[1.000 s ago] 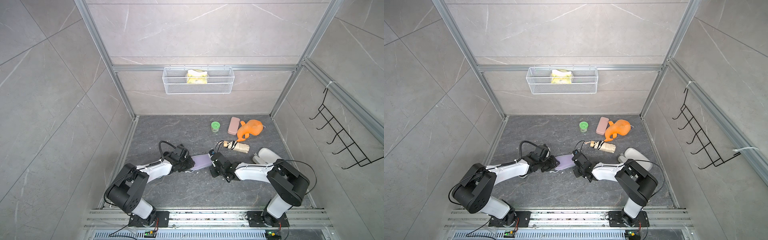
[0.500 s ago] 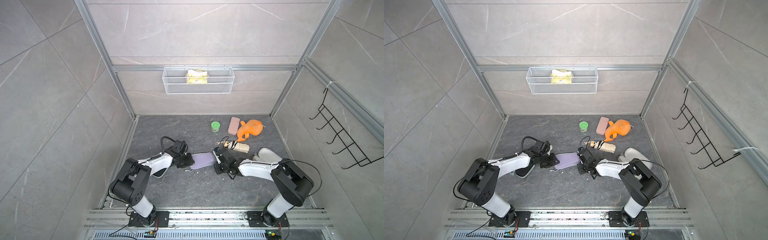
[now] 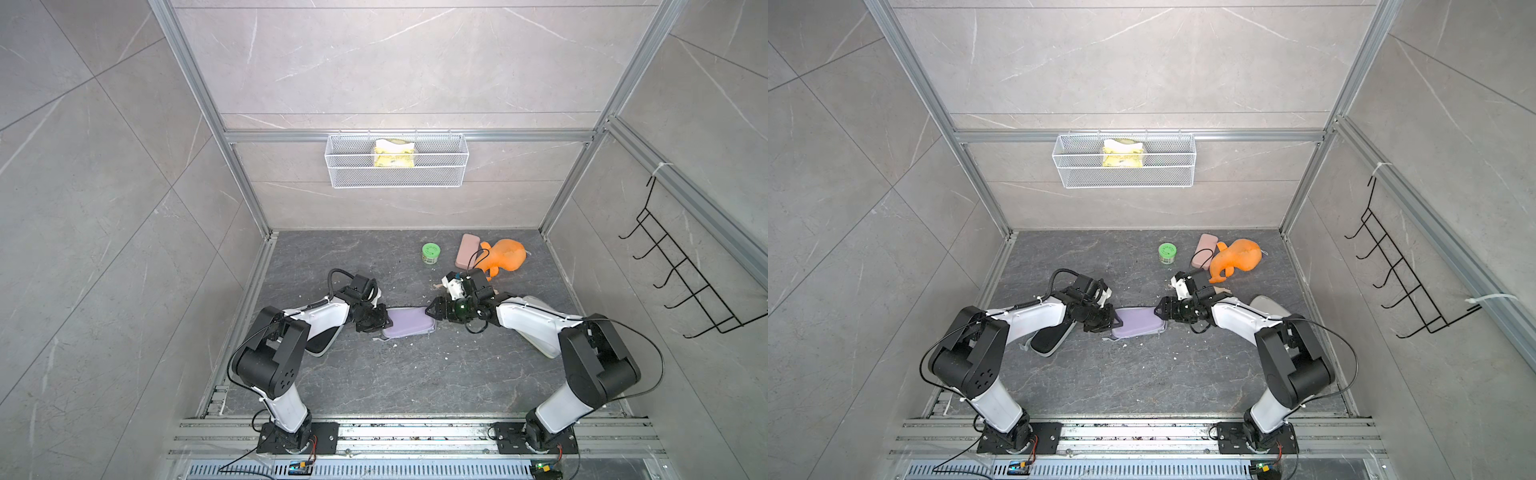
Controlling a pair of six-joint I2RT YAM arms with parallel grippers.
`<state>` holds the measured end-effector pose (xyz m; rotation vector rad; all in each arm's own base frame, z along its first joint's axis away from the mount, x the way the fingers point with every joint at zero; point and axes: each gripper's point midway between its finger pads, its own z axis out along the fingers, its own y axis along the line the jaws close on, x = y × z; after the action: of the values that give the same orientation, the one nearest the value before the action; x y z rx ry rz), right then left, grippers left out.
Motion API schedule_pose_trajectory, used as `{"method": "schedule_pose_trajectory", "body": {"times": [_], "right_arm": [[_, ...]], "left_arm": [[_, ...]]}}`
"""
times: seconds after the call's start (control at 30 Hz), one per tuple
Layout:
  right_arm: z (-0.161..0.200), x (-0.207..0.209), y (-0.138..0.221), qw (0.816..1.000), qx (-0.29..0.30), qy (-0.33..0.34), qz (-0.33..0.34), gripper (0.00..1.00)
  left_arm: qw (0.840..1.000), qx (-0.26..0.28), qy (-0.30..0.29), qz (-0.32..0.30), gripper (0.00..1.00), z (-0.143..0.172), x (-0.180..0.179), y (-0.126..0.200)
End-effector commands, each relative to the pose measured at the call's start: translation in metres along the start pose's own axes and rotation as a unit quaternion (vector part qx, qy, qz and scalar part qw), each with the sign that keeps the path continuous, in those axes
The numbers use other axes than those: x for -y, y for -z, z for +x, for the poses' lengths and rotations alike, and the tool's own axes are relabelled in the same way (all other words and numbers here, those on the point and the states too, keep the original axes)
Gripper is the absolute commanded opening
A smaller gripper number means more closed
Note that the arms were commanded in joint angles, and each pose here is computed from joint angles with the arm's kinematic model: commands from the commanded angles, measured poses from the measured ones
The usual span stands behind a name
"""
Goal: Put umbrellas into zippered umbrella sleeves
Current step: Zip the zipper on the umbrella sleeve, then pick up the umbrella sleeve at the center of the board.
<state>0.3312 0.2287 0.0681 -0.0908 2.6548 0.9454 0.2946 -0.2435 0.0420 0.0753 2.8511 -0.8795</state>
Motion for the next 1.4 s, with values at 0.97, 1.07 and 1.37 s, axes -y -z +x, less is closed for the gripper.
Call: {"method": "schedule_pose_trajectory", "body": {"times": [0.97,1.07,1.37], "right_arm": [[0.012,-0.008,-0.019,0.965,0.006,-0.208,-0.157,0.07],[0.011,-0.009,-0.017,0.955,0.024,-0.243,-0.170,0.07],[0.019,-0.038,-0.019,0.941,0.067,-0.287,-0.169,0.05]], "left_arm": [[0.964,0.126,0.169,0.162,0.90,-0.040,0.006,0.064],[0.947,0.178,0.205,0.171,0.94,-0.030,0.011,0.066],[0.931,0.244,0.221,0.160,0.99,-0.001,0.043,0.023]]}}
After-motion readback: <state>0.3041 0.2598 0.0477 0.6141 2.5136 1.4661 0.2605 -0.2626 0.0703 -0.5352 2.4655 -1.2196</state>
